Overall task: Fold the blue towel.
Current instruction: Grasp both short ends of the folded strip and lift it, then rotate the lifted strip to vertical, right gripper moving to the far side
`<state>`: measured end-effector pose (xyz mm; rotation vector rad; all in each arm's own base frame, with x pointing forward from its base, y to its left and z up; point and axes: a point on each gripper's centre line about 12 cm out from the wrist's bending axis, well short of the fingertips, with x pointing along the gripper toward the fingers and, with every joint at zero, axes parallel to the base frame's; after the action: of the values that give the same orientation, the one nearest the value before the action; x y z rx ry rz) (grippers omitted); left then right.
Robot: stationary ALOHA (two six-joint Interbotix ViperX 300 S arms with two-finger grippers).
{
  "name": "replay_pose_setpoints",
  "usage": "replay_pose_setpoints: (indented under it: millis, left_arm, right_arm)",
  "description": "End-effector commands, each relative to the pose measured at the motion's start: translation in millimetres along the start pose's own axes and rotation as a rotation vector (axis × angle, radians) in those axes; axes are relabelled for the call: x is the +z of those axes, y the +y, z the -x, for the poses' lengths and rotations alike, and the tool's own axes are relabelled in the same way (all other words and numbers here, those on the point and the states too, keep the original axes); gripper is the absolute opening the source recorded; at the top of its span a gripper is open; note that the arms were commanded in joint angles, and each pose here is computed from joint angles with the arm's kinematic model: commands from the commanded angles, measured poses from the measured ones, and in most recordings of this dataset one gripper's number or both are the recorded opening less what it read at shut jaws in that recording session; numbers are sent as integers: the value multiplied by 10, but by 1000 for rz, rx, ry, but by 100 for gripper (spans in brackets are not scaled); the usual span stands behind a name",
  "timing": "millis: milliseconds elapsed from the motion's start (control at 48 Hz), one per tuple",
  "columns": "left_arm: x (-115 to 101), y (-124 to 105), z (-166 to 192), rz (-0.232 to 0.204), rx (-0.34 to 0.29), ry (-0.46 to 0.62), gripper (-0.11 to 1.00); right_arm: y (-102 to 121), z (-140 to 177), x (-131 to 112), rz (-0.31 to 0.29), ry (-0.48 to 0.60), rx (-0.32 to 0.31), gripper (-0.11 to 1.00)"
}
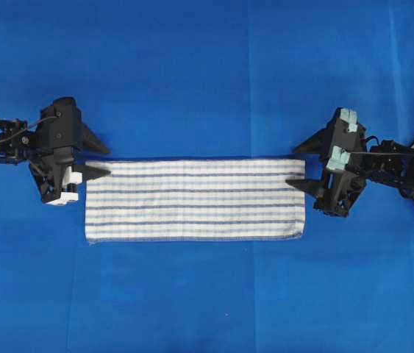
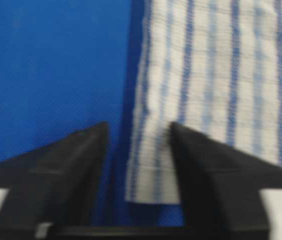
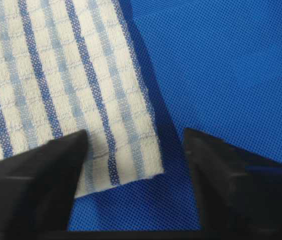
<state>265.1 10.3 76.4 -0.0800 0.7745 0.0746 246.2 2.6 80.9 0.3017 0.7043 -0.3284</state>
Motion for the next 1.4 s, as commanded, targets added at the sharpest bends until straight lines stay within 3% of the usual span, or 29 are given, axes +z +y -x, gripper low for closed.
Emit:
replay_pose_setpoints:
  millis: [0, 167, 333, 667, 979, 1229, 1375]
  left_arm:
    - [16, -18, 13, -1, -5, -3, 33]
    - [22, -31, 10, -4, -8, -1, 9]
    - [50, -42, 7, -8, -11, -9, 3]
    - [249, -90, 115, -17, -25, -40, 3]
    - [697, -130, 624, -21, -41, -94, 3]
    - [801, -164, 973, -20, -61, -173, 3]
    - [816, -216, 964, -22, -78, -182, 3]
  right_arm:
    - [27, 0, 55, -1, -18, 8, 46]
    - [26, 6, 57, 0, -21, 8, 12]
    - [28, 20, 69, -4, -26, 12, -2]
    - [78, 156, 209, -25, -77, 58, -3]
    - [205, 553, 490, -22, -164, 195, -3]
    - [270, 896, 677, 9, -241, 299, -3]
    - [252, 914, 706, 7, -249, 296, -3]
